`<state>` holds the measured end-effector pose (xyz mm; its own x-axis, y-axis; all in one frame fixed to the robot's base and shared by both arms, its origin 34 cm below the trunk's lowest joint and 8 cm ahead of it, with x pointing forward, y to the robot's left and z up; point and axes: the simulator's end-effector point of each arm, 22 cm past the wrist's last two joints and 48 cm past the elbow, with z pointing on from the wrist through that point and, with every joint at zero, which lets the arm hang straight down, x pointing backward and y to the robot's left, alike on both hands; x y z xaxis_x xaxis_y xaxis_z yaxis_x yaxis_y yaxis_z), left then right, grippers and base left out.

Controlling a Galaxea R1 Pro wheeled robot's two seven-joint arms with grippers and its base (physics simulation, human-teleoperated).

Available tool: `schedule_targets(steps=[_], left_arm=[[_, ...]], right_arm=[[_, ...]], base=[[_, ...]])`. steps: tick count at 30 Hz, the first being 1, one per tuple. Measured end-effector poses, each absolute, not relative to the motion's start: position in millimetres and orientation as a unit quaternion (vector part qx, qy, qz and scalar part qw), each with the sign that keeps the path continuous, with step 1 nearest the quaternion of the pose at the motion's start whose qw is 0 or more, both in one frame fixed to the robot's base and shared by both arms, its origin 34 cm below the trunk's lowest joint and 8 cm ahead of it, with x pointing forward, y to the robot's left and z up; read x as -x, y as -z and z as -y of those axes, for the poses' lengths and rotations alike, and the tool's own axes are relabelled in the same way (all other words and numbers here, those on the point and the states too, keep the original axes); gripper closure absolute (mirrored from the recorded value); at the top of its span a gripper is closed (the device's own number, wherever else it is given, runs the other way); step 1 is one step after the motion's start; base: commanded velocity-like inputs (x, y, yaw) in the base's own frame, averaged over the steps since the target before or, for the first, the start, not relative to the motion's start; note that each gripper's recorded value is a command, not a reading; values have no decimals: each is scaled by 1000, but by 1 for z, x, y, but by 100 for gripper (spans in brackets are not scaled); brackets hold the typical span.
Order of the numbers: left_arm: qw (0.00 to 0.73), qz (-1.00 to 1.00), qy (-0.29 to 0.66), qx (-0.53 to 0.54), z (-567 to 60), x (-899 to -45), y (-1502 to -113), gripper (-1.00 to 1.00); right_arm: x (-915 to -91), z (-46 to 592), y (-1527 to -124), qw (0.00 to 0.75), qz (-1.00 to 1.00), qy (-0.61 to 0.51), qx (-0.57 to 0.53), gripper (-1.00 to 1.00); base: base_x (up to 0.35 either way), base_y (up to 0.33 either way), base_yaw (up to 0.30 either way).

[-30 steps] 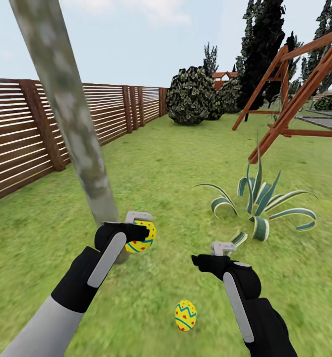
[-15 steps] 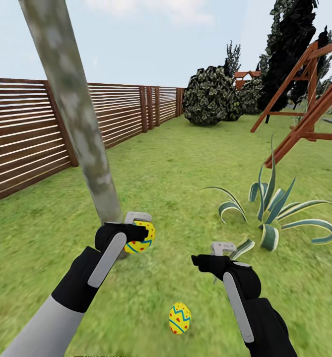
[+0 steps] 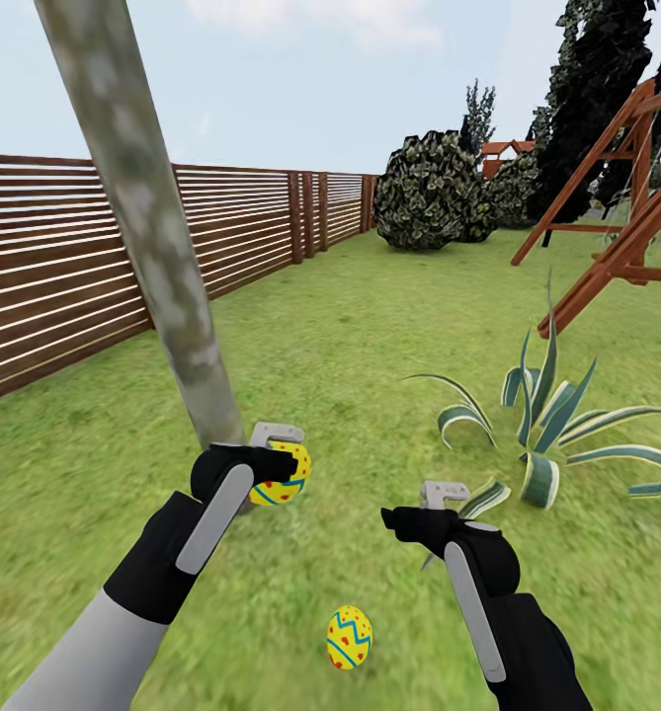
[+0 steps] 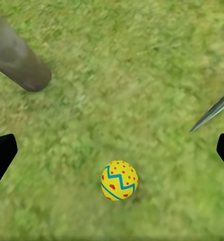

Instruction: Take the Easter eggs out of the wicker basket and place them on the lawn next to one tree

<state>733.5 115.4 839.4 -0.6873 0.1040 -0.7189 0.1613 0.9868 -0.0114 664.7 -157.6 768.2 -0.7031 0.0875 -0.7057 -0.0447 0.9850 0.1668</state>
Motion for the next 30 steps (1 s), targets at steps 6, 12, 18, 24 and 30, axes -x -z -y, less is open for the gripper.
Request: schedule_targets(steps=[6, 12, 18, 24, 30], left_arm=[[387, -919, 37, -72, -116, -732, -827, 100], [341, -937, 20, -67, -127, -726, -775, 100], [325, -943, 16, -66, -130, -721, -750, 100], [300, -952, 10, -53, -134, -716, -709, 100], [292, -956, 7, -31, -136, -714, -673, 100]], right_arm=[[-664, 158, -757, 385, -919, -86, -12, -100], [-662, 157, -746, 385, -919, -86, -11, -100], [-661, 157, -735, 385, -919, -86, -11, -100], [-660, 158, -723, 385, -919, -86, -12, -100], [-657, 159, -710, 385, -919, -86, -13, -100]], base=[[0, -1, 0], [0, 0, 0], [0, 0, 0], [0, 0, 0], [0, 0, 0]])
